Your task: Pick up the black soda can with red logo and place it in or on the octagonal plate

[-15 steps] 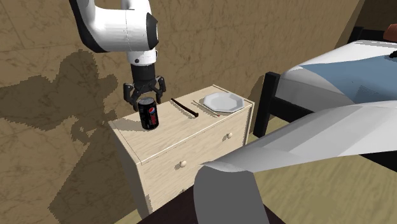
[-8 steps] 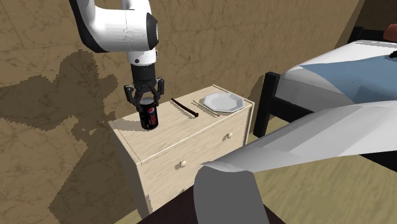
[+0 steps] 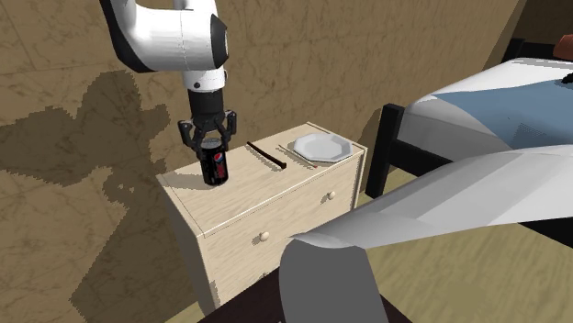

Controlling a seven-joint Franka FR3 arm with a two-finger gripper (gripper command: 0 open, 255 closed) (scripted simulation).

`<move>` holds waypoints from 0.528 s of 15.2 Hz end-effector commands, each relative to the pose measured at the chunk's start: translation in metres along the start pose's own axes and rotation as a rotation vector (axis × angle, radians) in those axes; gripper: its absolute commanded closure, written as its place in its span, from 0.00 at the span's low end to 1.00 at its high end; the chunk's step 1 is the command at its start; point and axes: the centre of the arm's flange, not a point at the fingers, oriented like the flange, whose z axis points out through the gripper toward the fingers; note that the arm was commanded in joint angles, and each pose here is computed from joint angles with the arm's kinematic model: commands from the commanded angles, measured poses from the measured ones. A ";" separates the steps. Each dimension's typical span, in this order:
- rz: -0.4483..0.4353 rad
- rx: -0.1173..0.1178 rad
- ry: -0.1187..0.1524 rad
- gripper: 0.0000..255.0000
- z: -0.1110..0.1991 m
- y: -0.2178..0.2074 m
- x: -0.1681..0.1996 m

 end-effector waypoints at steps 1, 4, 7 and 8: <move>0.000 0.000 0.000 1.00 -0.010 0.000 0.000; 0.000 0.000 0.000 1.00 -0.026 -0.001 0.000; 0.000 0.000 0.000 1.00 -0.041 -0.002 0.000; 0.000 0.000 0.000 1.00 -0.047 -0.002 0.000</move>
